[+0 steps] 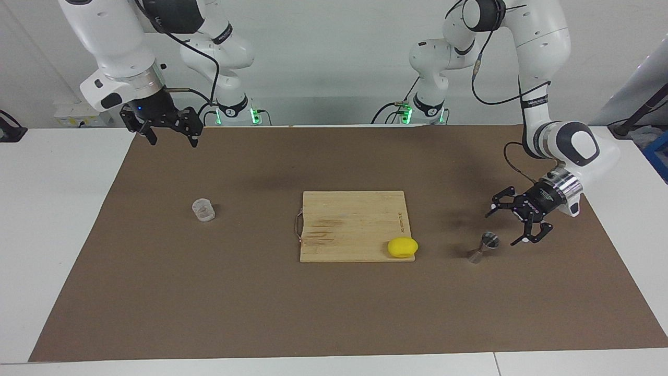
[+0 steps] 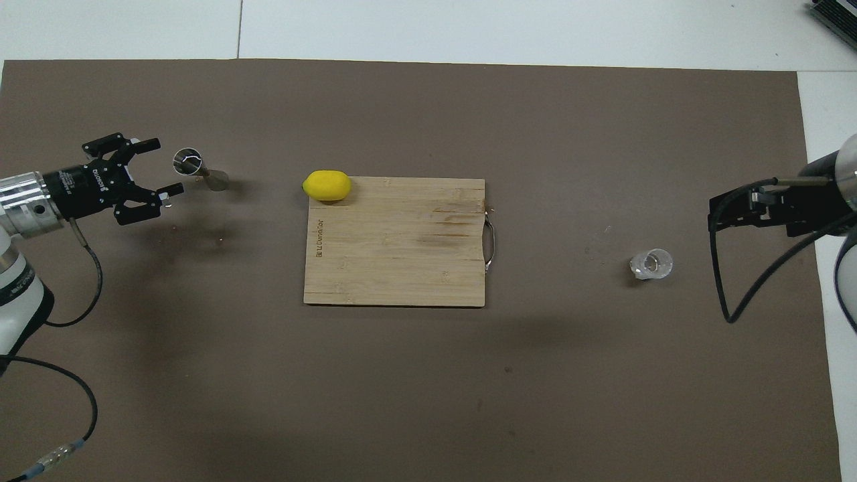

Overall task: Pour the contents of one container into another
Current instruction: 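Reach the left gripper to the dark metal cup and close on it, then lift the metal cup with the left gripper and carry it over the board, then lower the metal cup onto the board while the right gripper reaches the glass cup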

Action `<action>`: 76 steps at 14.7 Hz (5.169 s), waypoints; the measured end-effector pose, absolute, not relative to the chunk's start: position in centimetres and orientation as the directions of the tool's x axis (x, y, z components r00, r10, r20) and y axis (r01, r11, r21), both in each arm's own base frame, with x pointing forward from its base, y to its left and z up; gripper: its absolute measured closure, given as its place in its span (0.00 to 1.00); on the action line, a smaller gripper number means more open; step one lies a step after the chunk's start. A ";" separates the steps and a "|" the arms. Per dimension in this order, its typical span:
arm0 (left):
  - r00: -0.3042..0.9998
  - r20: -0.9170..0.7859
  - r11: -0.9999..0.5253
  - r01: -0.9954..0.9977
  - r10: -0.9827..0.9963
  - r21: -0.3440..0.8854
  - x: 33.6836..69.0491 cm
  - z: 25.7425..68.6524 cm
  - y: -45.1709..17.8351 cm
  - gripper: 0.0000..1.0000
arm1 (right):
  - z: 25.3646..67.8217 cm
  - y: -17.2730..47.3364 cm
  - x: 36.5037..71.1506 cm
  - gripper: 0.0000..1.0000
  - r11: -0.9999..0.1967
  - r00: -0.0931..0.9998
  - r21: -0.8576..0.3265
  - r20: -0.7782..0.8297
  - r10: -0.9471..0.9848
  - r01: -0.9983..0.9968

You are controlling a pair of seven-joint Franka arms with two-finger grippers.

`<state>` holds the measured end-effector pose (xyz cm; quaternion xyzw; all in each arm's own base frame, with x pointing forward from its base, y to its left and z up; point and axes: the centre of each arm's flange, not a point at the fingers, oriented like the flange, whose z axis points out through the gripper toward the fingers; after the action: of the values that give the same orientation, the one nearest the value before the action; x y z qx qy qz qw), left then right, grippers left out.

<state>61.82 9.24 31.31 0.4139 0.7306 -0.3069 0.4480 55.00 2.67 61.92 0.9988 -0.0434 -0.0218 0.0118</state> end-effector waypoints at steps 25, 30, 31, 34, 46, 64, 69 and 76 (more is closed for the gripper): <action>-0.146 -0.935 0.427 0.904 0.322 0.006 62.7 30.3 7.5 0.49 | 61.9 2.7 55.0 0.00 -0.996 0.995 0.025 -0.043 -0.087 -0.086; -0.086 -0.960 0.316 0.949 0.265 0.002 65.1 33.8 -0.7 0.49 | 61.9 2.7 55.0 0.00 -0.996 0.995 0.025 -0.043 -0.087 -0.086; -0.069 -0.966 0.286 0.958 0.251 0.005 65.4 34.7 -3.0 0.49 | 61.9 2.7 55.0 0.00 -0.996 0.995 0.025 -0.043 -0.087 -0.086; -0.056 -0.972 0.220 0.975 0.227 -0.005 65.4 36.8 -8.9 0.49 | 61.9 2.7 55.0 0.00 -0.996 0.995 0.025 -0.043 -0.087 -0.086; -0.071 -0.939 0.201 0.980 0.337 -0.002 61.0 38.9 -28.2 0.49 | 61.8 1.9 54.9 0.00 -0.995 0.994 0.027 -0.051 -0.101 -0.100; -0.199 -0.895 0.337 0.940 0.400 -0.058 55.5 33.7 -35.6 0.49 | 57.7 -0.7 55.9 0.04 -0.751 0.750 0.064 -0.050 -0.660 -0.657; -0.200 -0.892 0.336 0.940 0.405 -0.058 55.3 33.4 -35.8 0.49 | 52.7 -3.7 57.3 0.04 -0.542 0.539 -0.003 -0.116 -0.835 -0.840; -0.202 -0.889 0.345 0.937 0.412 -0.053 55.3 33.3 -35.8 0.32 | 42.9 -8.3 59.4 0.00 -0.290 0.281 -0.011 -0.285 -0.916 -0.957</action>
<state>55.26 -35.78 33.32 0.4764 0.7076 -0.3168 0.4147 59.41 -8.34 42.87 0.7952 -0.5890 -0.1126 -0.0902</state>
